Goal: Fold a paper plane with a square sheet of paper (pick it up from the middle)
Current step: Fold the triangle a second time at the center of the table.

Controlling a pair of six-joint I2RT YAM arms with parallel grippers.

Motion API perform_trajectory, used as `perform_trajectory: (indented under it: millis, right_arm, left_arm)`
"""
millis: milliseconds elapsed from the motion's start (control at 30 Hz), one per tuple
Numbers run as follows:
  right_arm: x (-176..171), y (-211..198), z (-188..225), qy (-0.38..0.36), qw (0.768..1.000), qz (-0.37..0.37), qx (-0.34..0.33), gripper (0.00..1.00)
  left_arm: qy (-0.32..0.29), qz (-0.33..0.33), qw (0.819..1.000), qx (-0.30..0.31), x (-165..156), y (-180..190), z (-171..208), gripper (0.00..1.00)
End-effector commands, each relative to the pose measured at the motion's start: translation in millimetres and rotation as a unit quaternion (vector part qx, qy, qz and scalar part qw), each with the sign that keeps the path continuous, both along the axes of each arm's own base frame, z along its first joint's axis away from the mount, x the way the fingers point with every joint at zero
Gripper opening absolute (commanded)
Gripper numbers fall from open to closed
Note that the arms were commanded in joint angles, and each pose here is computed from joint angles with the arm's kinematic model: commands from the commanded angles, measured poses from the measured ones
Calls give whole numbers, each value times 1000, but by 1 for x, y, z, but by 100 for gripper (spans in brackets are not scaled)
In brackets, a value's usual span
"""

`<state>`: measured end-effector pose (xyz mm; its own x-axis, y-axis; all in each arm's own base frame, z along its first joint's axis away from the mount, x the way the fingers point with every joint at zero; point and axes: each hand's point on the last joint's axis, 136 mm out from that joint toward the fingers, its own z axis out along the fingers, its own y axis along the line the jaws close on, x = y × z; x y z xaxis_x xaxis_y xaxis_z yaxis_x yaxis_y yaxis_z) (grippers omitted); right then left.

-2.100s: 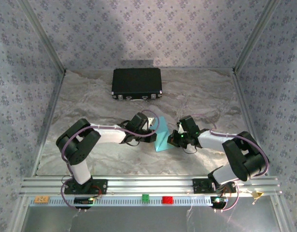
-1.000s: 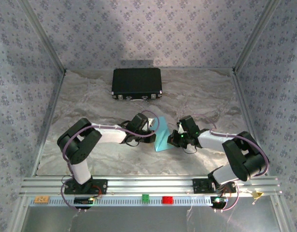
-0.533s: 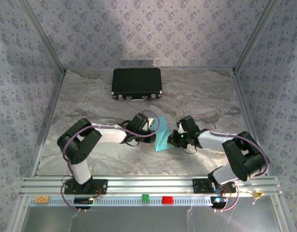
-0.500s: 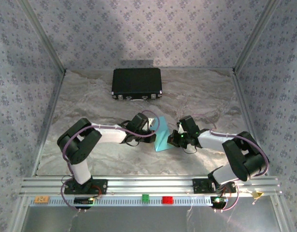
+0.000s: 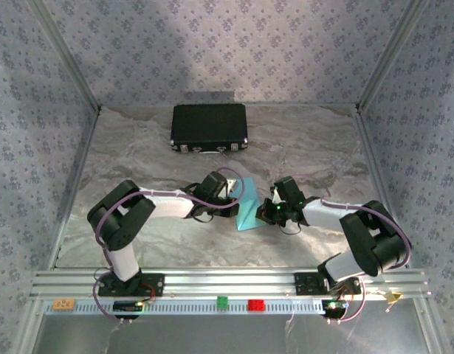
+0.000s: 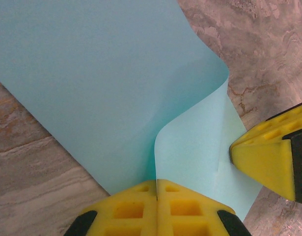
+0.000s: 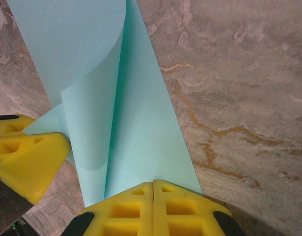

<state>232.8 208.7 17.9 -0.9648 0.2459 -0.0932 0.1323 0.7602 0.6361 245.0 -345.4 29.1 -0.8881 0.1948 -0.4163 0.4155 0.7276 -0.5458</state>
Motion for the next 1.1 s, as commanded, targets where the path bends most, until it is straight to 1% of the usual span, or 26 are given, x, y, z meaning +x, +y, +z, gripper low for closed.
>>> perform_trajectory:
  millis: [0,667,767,867,1000,1067]
  right_arm:
    - [-20,-15,-21,43,998,-4,-40,6]
    - [-18,-14,-18,38,999,-4,-35,6]
    - [-10,-10,-6,15,1000,-1,-20,7]
    - [2,-4,14,-19,1000,-3,3,7]
    - [18,12,44,-61,996,-2,63,4]
    - [22,21,52,-68,994,2,85,2]
  left_arm:
    - [-5,-4,1000,9,2,0,-2,1]
    - [8,-6,1000,17,-1,1,-14,1]
    - [11,-7,1000,16,-2,2,-14,1]
    - [10,-10,1000,16,-3,1,-15,1]
    - [12,-11,1000,15,-3,0,-15,1]
    - [12,-11,1000,16,-2,0,-16,1]
